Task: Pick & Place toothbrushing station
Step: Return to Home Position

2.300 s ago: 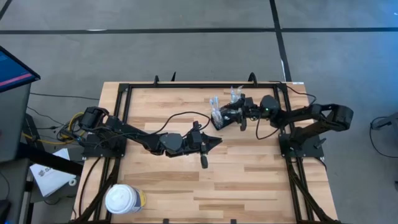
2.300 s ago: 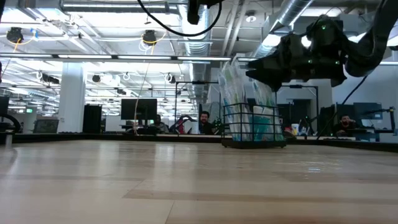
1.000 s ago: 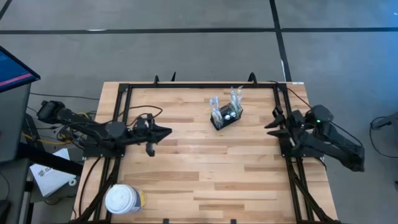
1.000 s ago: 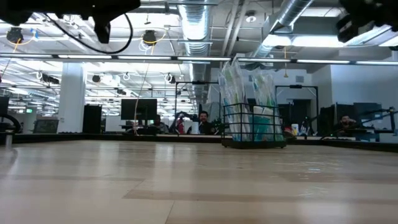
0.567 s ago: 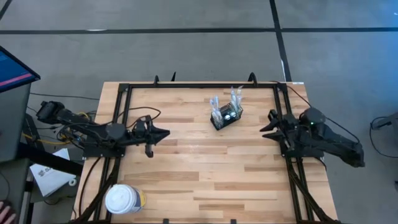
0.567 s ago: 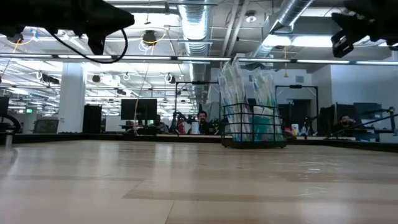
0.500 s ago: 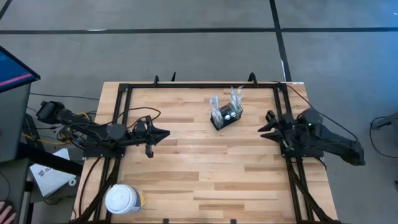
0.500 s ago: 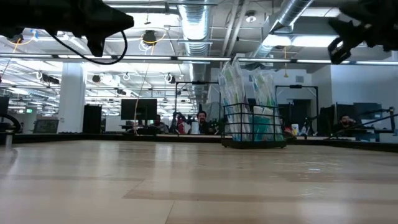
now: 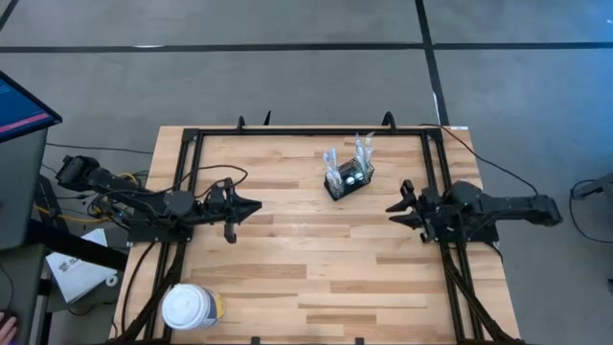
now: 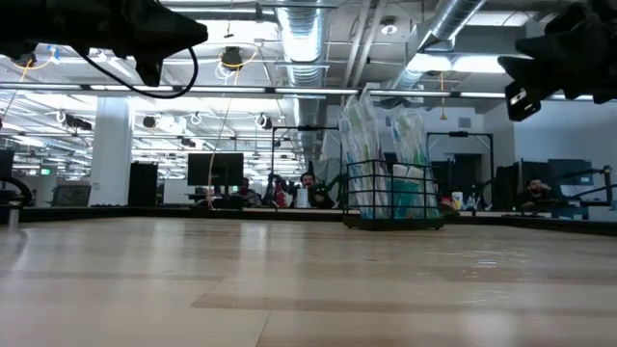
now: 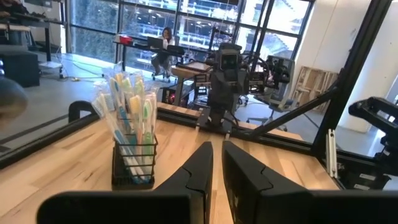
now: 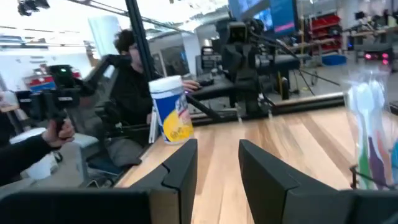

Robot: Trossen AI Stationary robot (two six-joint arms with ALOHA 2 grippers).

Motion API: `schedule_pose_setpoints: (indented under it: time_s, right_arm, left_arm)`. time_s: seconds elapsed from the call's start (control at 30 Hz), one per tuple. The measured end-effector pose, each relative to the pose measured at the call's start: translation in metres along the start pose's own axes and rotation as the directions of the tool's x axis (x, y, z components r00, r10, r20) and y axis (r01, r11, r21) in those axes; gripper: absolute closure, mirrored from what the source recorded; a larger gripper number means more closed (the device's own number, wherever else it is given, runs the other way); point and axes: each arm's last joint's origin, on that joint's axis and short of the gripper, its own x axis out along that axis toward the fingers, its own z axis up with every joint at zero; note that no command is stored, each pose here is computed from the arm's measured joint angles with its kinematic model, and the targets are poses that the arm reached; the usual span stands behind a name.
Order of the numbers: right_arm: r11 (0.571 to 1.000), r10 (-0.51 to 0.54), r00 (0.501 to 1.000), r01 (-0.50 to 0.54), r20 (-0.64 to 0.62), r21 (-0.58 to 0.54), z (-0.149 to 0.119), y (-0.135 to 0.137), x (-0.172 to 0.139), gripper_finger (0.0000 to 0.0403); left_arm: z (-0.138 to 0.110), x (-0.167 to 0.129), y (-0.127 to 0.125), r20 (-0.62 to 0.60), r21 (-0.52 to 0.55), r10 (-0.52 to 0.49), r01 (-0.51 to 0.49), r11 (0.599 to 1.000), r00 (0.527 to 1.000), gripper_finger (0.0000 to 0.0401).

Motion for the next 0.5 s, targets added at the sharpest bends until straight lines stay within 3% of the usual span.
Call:
schedule_pose_setpoints:
  time_s: [0.17, 0.5]
  right_arm:
    - [0.997, -0.053, 0.998, 0.051, -0.029, -0.058, -0.005, 0.007, 0.005, 0.0294]
    - [0.993, -0.025, 0.997, 0.017, -0.072, -0.115, -0.01, 0.013, 0.005, 0.0294]
  left_arm:
    - [0.0, 0.0, 0.0, 0.001, 0.026, 0.0, 0.0, 1.0, 1.0, 0.0371]
    - [0.003, -0.002, 0.001, 0.019, -0.006, 0.002, -0.002, 1.0, 1.0, 0.0371]
